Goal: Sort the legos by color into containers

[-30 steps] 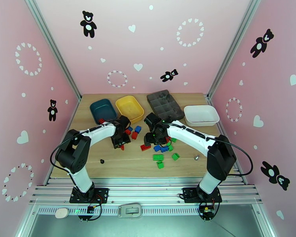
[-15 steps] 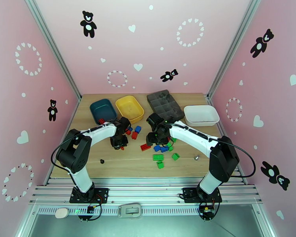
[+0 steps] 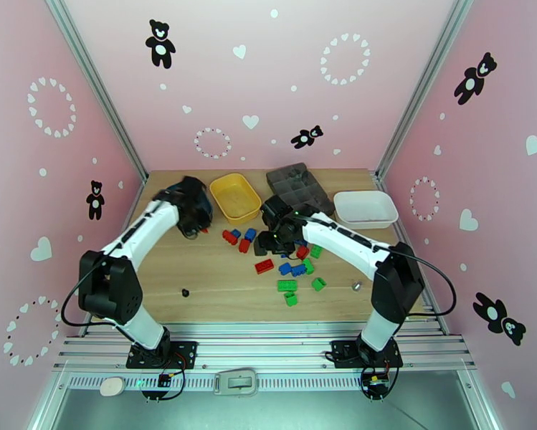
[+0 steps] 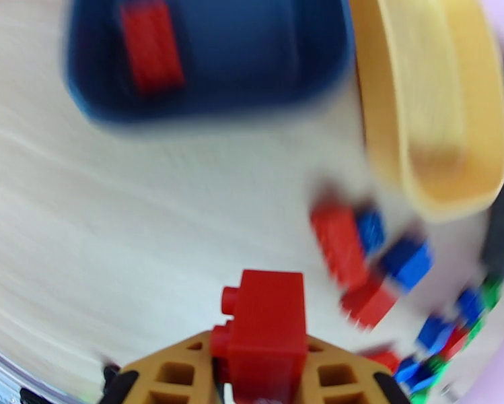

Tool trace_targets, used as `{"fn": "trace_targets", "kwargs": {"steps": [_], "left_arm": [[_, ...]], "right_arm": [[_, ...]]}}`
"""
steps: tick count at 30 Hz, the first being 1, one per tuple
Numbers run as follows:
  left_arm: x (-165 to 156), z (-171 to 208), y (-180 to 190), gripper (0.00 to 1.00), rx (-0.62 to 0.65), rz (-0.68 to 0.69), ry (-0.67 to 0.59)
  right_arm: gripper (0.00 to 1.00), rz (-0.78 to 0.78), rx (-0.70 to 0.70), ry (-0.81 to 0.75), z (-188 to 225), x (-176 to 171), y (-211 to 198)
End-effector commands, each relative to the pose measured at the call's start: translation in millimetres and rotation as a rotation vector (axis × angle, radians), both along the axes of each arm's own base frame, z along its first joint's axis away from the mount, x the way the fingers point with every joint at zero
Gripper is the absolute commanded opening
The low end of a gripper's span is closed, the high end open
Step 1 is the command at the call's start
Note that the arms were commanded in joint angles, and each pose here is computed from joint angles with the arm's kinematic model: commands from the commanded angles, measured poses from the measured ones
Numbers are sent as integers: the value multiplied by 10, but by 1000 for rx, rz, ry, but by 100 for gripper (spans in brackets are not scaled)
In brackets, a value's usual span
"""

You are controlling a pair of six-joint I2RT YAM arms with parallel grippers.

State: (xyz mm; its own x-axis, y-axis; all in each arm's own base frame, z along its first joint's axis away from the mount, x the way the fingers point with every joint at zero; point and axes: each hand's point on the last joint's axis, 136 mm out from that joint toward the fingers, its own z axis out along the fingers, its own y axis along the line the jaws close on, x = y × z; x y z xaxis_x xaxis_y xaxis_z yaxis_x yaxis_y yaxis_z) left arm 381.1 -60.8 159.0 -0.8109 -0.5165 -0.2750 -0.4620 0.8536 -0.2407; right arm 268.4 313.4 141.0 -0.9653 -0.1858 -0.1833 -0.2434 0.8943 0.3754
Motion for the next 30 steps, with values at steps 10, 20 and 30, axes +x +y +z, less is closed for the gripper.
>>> {"fn": "trace_targets", "kwargs": {"steps": [10, 20, 30], "left_arm": [[718, -68, 635, 49, -21, 93, 18], [543, 48, 347, 69, -44, 16, -22], [-190, -134, -780, 72, -35, -321, -33]], "right_arm": [[64, 52, 175, 22, 319, 182, 577], [66, 18, 123, 6, 239, 136, 318], [66, -67, 31, 7, 45, 58, -223]]}}
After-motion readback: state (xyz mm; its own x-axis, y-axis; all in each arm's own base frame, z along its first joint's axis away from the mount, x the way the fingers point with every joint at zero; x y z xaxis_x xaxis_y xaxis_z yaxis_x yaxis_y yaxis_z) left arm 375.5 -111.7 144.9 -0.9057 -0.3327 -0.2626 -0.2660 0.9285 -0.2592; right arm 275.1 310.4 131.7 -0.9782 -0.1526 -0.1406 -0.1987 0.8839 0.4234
